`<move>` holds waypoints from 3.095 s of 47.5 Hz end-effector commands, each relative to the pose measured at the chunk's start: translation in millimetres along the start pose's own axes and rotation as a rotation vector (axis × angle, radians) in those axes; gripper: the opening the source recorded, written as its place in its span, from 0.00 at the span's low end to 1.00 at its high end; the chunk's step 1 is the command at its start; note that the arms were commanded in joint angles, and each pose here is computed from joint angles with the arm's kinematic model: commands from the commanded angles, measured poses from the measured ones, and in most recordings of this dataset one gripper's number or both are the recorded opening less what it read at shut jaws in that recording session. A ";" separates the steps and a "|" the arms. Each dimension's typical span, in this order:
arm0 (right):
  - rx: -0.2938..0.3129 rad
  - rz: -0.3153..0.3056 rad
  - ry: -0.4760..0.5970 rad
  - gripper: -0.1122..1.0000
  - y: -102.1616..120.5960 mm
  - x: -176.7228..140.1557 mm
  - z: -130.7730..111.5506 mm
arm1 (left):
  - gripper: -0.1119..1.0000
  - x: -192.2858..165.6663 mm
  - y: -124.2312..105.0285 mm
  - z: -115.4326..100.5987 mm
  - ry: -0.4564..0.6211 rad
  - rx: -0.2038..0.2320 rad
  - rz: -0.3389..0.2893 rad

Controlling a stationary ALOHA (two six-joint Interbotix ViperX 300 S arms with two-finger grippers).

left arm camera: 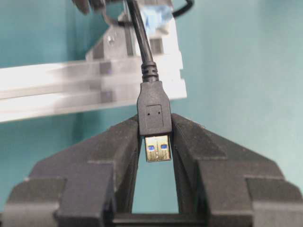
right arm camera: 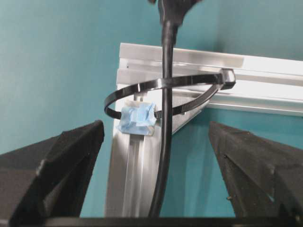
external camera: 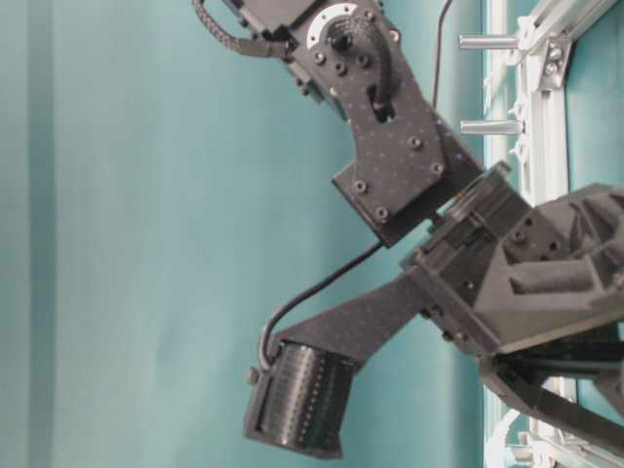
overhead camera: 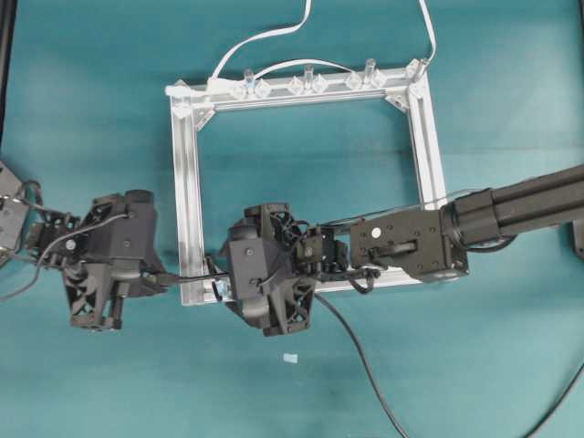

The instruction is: Insert the wire through the string loop located on the left side.

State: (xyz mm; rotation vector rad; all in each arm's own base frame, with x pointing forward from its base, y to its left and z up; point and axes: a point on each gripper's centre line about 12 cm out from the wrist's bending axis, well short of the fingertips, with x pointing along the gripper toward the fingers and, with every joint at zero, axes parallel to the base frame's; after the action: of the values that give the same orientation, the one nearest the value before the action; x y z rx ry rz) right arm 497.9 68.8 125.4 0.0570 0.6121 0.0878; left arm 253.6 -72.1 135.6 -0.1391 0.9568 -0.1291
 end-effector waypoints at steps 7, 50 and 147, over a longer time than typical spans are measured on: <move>0.001 0.003 -0.035 0.95 1.2 -6.6 13.1 | 0.28 -12.2 -7.7 -5.7 -0.002 -0.021 -0.024; 0.000 0.005 -0.027 0.95 2.0 -6.2 11.7 | 0.28 -43.9 -3.3 -34.0 0.050 -0.023 -0.027; 0.022 -0.024 -0.072 0.95 -16.3 -29.6 29.1 | 0.70 -45.0 -3.3 -27.1 0.007 -0.031 -0.029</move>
State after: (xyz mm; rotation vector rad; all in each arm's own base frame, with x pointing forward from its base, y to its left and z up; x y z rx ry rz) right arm 493.4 55.2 131.1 0.0669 0.6112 0.0631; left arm 199.3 -67.5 148.8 -0.1870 0.9982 -0.1291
